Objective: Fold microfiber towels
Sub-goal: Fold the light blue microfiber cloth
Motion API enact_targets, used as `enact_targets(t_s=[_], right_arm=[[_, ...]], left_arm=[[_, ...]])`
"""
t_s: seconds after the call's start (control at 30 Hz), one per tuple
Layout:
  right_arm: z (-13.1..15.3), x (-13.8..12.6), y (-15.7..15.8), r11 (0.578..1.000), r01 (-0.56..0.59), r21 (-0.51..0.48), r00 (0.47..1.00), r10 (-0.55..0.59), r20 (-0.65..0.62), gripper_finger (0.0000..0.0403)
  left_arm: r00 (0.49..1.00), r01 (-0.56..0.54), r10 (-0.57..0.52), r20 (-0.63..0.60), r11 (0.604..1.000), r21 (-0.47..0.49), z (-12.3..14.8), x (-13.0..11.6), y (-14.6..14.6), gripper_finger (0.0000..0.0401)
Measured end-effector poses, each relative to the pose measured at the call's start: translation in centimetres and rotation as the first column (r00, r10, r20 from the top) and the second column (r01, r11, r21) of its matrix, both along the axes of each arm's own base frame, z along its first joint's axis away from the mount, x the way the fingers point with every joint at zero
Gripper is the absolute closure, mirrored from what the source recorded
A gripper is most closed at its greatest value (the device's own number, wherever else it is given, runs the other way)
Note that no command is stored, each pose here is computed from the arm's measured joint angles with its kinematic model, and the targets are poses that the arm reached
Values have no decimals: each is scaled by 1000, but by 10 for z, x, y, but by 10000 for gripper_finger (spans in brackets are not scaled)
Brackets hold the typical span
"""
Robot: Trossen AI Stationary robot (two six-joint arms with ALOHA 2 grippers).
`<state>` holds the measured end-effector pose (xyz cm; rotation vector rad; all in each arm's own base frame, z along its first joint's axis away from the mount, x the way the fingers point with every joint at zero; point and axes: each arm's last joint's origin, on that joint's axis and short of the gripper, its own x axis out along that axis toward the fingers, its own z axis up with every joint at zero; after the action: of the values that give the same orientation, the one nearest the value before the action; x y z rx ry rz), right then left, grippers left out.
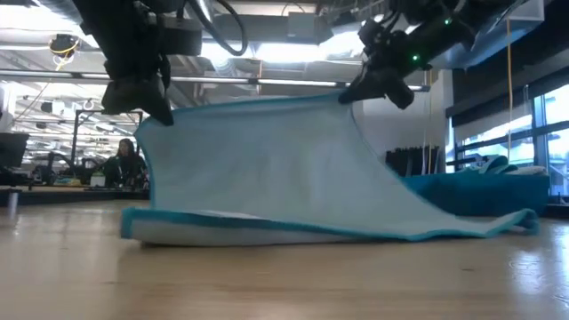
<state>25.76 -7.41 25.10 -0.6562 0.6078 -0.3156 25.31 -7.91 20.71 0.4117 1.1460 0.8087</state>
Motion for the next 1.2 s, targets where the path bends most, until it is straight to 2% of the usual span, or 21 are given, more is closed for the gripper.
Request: enact_targets(t_s=[0.13, 0.23, 0.4, 0.57, 0.7, 0.87, 1.0, 1.2], right_arm=[[-4, -3, -5, 999, -18, 36, 999, 19, -32, 398], [-12, -7, -2, 994, -56, 94, 991, 67, -112, 398], [-22, -13, 10, 979, -24, 203, 974, 69, -215, 398], [-30, -20, 25, 946, 23, 324, 951, 80, -300, 398], [-35, -24, 39, 893, 42, 448, 933, 125, -336, 398], [-39, -29, 52, 806, 84, 586, 910, 178, -375, 397], [-41, -33, 59, 751, 115, 650, 891, 211, -402, 392], [-46, -35, 68, 731, 112, 674, 877, 246, -413, 388]], left_arm=[[1000, -12, 12, -1, 1000, -16, 0, 1, 2, 401], [1000, -3, 6, 30, 996, -85, -2, 3, -5, 401], [985, 70, -34, 171, 975, -210, 13, 16, -30, 401], [932, 222, -94, 351, 912, -346, 35, 32, -60, 401], [890, 332, -144, 433, 855, -399, 39, 35, -80, 401], [892, 323, -124, 435, 848, -420, 32, 33, -90, 401], [904, 321, -126, 409, 832, -453, 18, 40, -96, 401], [936, 303, -140, 322, 787, -537, -13, 52, -103, 401]])
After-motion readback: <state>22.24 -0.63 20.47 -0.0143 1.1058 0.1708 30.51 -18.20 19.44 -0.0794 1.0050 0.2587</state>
